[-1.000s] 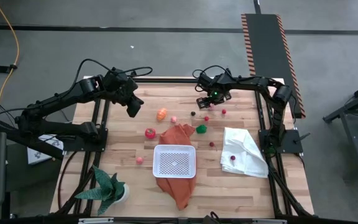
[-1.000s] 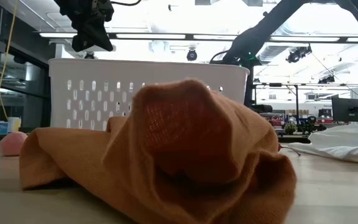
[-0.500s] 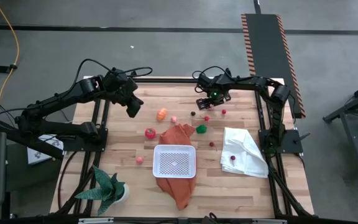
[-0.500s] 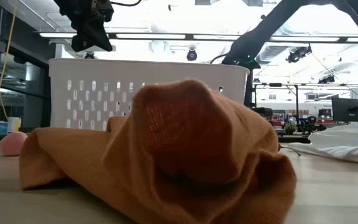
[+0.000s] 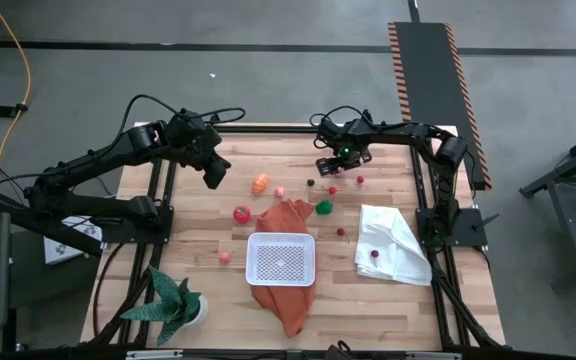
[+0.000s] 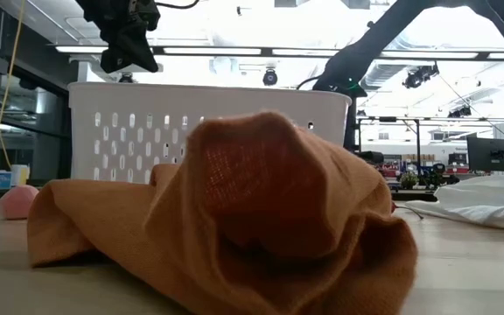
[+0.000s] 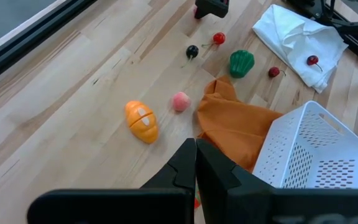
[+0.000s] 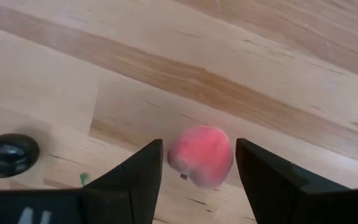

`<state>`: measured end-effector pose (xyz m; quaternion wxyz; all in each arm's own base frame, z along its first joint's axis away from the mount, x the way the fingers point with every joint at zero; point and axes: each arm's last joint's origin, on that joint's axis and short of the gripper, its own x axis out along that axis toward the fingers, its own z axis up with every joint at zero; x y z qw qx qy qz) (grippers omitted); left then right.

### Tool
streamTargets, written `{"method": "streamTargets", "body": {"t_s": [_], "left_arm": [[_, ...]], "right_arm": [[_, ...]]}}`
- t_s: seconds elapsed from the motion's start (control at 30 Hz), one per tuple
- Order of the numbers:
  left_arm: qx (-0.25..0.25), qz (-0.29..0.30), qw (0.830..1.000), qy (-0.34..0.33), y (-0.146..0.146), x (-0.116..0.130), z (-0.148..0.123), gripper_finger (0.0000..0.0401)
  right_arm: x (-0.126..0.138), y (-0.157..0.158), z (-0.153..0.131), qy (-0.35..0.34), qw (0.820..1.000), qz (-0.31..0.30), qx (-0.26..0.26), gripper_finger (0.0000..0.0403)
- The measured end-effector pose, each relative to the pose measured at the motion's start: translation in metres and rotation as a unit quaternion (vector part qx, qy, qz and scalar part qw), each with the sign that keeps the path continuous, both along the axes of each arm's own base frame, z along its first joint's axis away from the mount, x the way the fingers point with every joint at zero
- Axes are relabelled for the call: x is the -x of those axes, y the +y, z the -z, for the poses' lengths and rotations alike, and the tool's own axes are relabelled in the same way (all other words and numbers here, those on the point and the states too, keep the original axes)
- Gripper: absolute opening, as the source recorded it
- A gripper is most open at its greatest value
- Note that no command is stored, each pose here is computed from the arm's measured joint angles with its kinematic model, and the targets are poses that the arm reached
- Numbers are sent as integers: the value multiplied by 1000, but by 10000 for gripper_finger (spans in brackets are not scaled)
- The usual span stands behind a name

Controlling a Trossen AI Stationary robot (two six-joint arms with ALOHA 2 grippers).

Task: Pick and placing Produce into tupperware
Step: Put the top pink peach into the white basket

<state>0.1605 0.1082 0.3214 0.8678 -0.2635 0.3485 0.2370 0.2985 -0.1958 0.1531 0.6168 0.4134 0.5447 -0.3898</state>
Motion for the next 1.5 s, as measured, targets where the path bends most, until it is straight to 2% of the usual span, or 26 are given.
{"method": "streamTargets", "body": {"t_s": [1.5], "left_arm": [[5, 0, 1000, 6, -1, 1, 1, 1]], "right_arm": [[4, -2, 1, 24, 1000, 6, 7, 195]]}}
